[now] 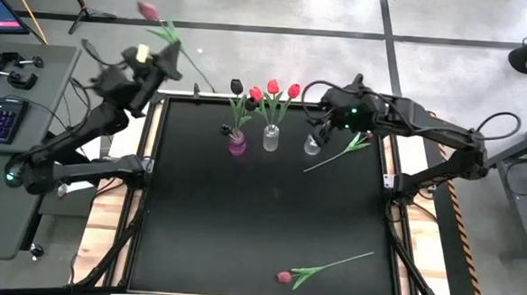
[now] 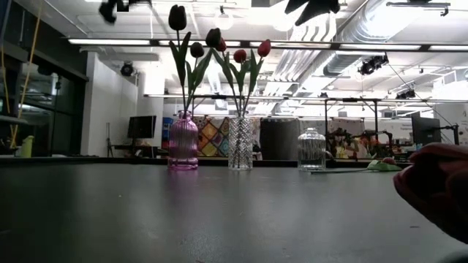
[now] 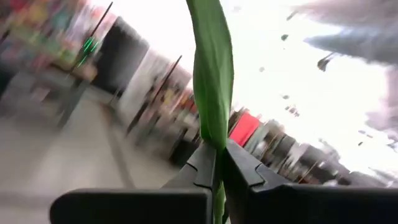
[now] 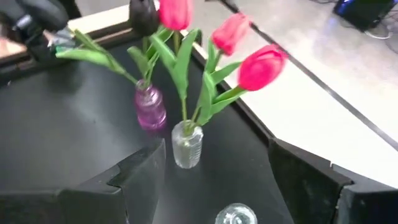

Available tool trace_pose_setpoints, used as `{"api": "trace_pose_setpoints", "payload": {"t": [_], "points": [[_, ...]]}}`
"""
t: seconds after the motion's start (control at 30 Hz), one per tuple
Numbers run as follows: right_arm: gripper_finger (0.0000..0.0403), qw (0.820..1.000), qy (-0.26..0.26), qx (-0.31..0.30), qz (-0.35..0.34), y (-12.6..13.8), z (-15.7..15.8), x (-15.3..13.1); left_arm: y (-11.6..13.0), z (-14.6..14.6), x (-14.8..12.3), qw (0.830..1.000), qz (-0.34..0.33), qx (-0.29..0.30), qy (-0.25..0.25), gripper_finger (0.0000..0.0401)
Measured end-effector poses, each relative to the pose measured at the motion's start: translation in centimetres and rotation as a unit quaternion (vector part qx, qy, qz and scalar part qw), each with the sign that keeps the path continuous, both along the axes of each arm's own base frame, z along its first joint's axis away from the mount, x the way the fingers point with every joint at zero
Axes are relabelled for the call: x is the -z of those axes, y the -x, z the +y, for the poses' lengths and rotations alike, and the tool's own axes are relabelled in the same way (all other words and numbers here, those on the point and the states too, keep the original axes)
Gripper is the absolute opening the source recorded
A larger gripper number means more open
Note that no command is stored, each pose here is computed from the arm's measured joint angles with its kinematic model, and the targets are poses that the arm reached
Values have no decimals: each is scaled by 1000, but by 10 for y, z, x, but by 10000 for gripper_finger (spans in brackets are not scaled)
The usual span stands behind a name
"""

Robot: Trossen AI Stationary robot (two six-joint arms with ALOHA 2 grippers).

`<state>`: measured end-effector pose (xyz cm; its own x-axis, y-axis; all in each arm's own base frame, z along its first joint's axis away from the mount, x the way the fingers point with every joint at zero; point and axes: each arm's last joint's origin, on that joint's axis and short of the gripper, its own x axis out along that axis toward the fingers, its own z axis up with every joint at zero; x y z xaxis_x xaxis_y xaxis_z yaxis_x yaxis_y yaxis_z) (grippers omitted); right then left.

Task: Sort flowers into vase by color
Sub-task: Put the top left dark red tulip into the right transparent flower vase

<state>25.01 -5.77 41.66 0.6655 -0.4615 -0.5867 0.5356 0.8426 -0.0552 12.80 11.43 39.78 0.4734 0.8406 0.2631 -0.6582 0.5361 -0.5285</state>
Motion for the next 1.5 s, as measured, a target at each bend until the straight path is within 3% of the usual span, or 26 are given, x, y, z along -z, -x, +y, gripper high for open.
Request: {"api": "trace_pose_setpoints", "payload": {"t": [0.13, 0.27, 0.4, 0.53, 0.8, 0.9, 1.0, 1.2, 1.5], "points": [[271, 1000, -2, 9, -23, 8, 1, -7, -8, -11, -42, 996, -22, 8, -88, 0], [271, 998, 2, 4, -67, 11, 2, -17, -31, -12, -78, 989, -19, 32, -141, 0], [271, 989, 12, -27, -143, 13, 4, -34, -71, -6, -97, 980, -3, 93, -177, 0], [271, 972, 35, -70, -220, 20, 8, -54, -117, -1, -98, 968, 2, 156, -195, 0], [271, 921, 98, -118, -357, 57, 17, -96, -195, -5, -65, 958, -27, 228, -173, 0], [271, 911, 115, -120, -378, 70, 20, -104, -217, -9, -50, 954, -31, 249, -165, 0], [271, 907, 121, -121, -385, 79, 21, -107, -236, -13, -34, 948, -25, 271, -166, 0], [271, 909, 120, -121, -382, 81, 22, -107, -277, -17, 15, 944, 53, 283, -162, 0], [271, 917, 117, -109, -365, 80, 21, -103, -320, -2, 90, 951, 112, 252, -143, 0]]}}
